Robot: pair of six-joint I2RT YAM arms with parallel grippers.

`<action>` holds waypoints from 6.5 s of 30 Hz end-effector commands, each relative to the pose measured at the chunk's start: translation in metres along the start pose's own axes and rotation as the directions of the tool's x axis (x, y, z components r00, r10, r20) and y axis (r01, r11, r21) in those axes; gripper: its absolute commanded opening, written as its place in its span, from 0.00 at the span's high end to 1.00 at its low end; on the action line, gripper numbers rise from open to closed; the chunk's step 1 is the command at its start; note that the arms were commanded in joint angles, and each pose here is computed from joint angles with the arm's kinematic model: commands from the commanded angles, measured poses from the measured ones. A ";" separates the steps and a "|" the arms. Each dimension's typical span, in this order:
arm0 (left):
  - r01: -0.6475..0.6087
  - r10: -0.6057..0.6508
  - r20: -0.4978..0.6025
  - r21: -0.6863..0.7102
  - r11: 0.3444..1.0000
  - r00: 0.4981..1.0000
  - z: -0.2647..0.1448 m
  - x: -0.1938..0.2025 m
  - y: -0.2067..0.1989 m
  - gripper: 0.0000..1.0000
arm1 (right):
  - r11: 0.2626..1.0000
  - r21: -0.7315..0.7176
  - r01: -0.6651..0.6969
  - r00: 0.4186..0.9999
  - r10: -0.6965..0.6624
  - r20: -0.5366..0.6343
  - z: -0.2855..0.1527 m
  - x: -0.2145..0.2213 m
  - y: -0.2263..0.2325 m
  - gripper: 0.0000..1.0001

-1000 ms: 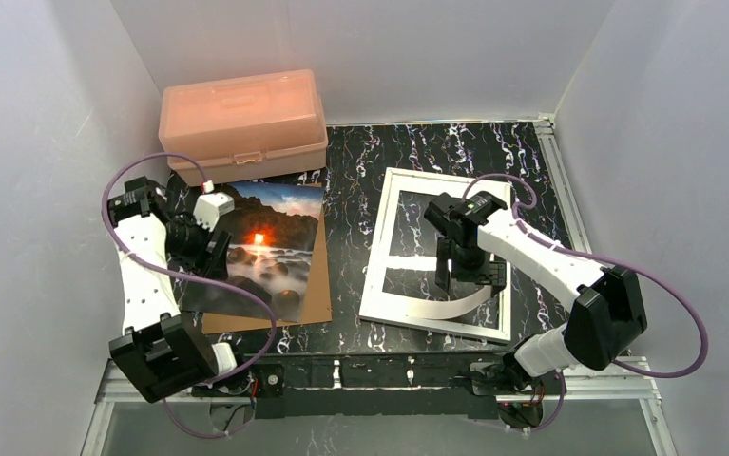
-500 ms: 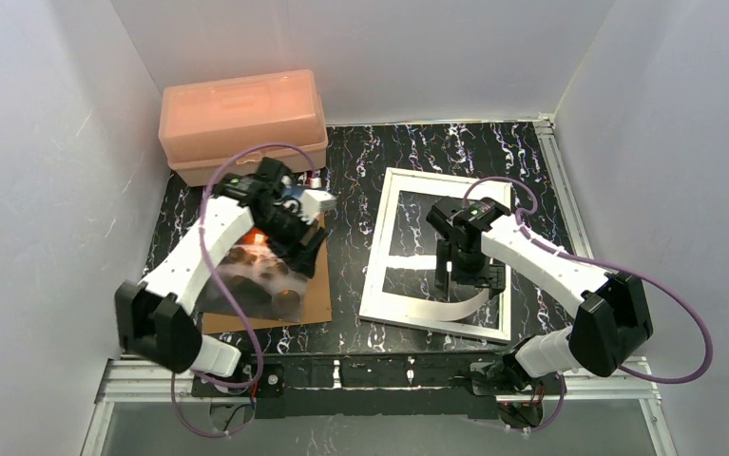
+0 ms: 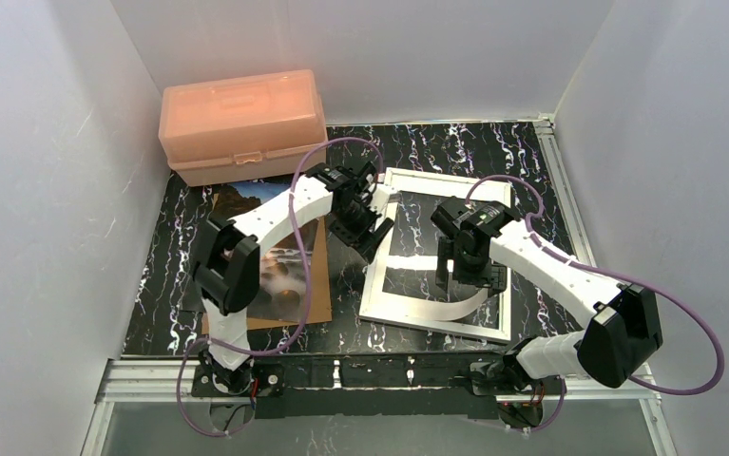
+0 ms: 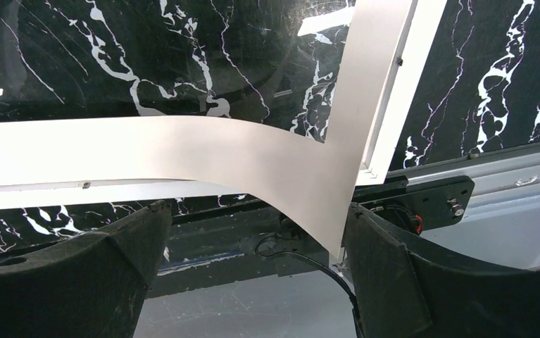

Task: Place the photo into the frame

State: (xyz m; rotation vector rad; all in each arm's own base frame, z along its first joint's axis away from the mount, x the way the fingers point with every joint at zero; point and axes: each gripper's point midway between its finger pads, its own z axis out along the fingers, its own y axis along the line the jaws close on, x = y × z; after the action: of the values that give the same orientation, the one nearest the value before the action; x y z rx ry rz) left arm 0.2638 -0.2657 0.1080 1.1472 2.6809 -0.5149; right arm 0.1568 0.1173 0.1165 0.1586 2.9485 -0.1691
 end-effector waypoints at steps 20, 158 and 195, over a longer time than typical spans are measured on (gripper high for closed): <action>0.067 -0.067 0.004 -0.005 0.998 0.998 0.062 -0.043 0.008 0.55 | 0.997 -0.069 -0.017 0.999 0.020 0.039 -0.008 -0.006 0.007 0.01; 0.009 0.038 0.122 -0.365 0.931 0.992 0.090 -0.085 0.057 0.39 | 0.986 -0.161 -0.047 0.999 0.043 -0.029 -0.008 0.004 0.004 0.01; 0.033 0.040 0.191 -0.366 0.930 0.981 0.049 -0.100 0.051 0.27 | 0.982 -0.044 -0.185 0.974 0.189 0.125 -0.002 -0.033 -0.014 0.01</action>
State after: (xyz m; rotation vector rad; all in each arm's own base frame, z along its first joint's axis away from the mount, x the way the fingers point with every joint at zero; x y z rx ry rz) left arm 0.3734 -0.3287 0.0406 0.9727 2.4763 -0.0999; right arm 0.1490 0.0917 0.1312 0.3094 2.9245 -0.1215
